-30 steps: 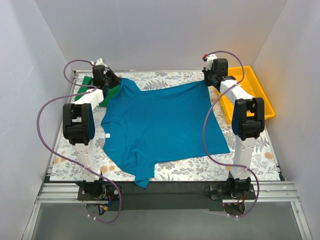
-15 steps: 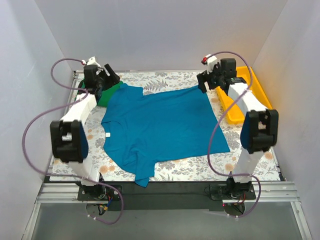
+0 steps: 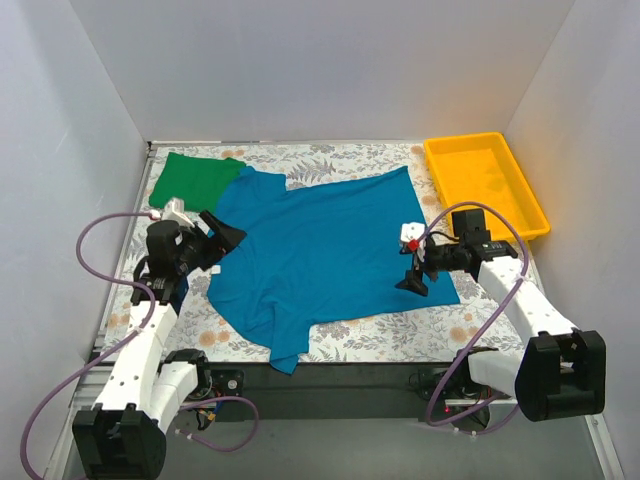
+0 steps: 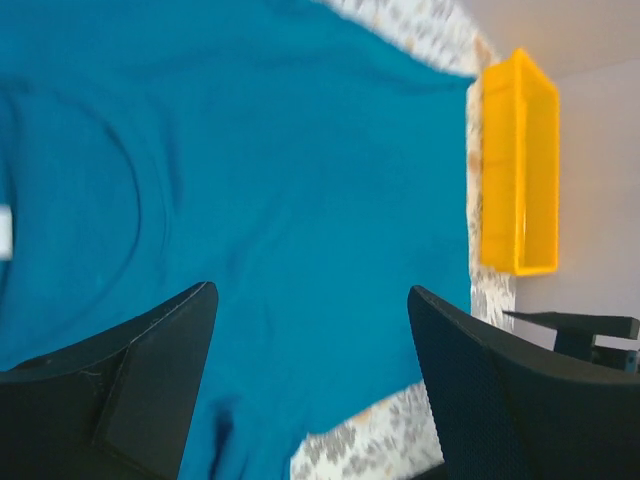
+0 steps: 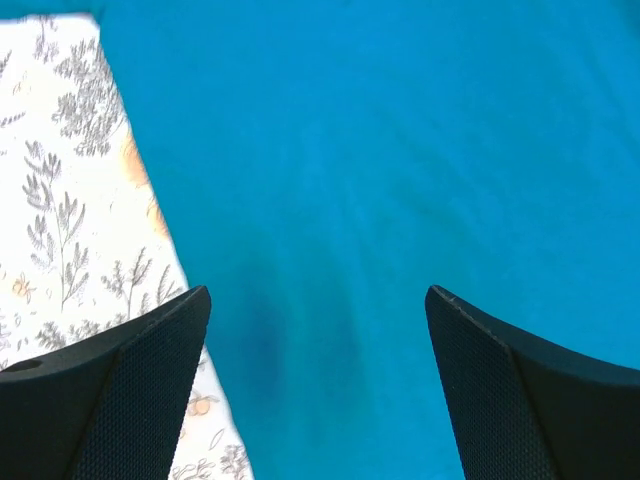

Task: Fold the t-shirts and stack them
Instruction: Flatten the tshirt out

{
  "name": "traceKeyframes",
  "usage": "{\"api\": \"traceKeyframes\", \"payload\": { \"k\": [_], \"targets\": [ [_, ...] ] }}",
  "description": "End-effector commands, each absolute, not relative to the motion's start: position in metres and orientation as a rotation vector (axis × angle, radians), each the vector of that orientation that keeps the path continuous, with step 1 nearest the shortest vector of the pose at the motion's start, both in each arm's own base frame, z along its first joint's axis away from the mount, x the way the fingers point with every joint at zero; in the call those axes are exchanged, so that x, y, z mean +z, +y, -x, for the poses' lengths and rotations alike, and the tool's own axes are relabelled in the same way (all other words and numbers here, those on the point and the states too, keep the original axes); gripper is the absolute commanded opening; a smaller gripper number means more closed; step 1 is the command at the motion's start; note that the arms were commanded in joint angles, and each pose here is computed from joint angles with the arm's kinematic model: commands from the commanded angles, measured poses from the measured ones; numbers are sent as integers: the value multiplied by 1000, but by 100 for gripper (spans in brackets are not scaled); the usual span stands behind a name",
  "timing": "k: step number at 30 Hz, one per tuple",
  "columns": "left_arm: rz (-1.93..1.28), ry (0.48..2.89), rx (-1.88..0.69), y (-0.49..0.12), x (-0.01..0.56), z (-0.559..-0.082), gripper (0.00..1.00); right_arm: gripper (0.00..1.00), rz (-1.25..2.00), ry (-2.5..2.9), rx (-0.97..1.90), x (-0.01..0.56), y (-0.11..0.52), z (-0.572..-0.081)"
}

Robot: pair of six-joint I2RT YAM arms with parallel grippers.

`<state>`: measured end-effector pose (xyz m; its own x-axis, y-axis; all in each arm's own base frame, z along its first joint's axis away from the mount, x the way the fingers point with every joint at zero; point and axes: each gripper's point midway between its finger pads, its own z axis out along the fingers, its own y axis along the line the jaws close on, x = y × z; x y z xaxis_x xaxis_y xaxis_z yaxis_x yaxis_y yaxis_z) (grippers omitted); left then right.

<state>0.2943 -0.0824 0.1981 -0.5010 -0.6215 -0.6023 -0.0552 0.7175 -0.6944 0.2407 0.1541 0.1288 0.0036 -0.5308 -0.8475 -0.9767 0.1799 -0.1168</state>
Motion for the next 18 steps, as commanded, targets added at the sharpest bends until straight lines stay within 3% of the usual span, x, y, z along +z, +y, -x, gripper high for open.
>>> {"api": "traceKeyframes", "payload": {
  "k": [1,6,10,18],
  "targets": [
    [721,2180,-942,-102,158,-257,76,93,1540,1599,628,115,148,-232],
    [815,2300,-925,-103,123,-243,76,89,1548,1727,542,93,132,-238],
    [918,2414,-891,-103,98,-234,69,86,1499,1850,547,78,125,-244],
    [923,2486,-831,-110,98,-217,66,84,1452,1913,550,73,123,-248]
  ]
}}
